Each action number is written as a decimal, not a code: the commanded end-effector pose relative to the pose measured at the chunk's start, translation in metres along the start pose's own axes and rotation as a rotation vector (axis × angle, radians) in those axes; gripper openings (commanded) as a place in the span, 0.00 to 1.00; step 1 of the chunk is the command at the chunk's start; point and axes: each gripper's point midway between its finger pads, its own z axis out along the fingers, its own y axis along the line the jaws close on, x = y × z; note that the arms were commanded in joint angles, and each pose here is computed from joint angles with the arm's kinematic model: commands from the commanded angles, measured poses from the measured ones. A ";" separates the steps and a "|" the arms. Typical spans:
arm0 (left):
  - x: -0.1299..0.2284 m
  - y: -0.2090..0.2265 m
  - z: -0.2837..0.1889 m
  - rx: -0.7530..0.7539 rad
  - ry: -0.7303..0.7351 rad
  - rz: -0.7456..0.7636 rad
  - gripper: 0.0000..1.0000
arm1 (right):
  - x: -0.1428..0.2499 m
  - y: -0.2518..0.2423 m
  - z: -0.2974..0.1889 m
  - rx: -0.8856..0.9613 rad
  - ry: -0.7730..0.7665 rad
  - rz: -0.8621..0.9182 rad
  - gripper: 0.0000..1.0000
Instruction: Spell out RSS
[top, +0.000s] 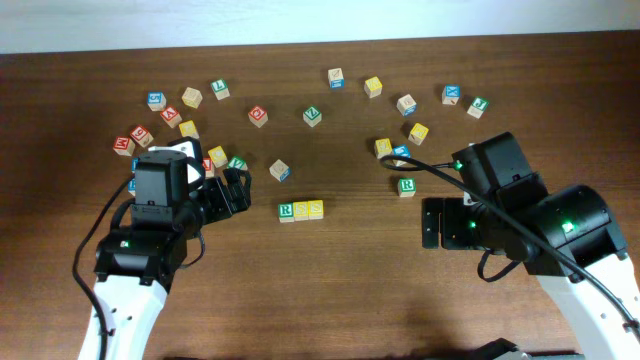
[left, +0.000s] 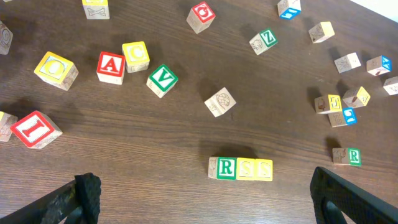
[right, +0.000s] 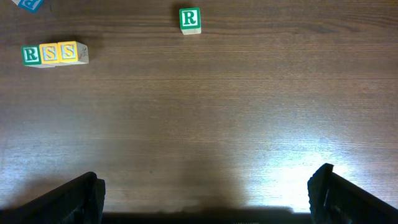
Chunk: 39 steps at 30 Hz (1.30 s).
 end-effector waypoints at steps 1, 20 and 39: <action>-0.005 0.001 -0.003 -0.010 -0.016 0.016 0.99 | -0.004 -0.005 -0.008 0.020 -0.041 0.001 0.98; -0.005 0.001 -0.003 -0.010 -0.016 0.016 0.99 | 0.023 -0.044 -0.093 -0.057 -0.427 0.076 0.98; -0.005 0.001 -0.003 -0.010 -0.016 0.016 0.99 | 0.047 -0.066 -0.115 -0.056 -0.537 0.106 0.98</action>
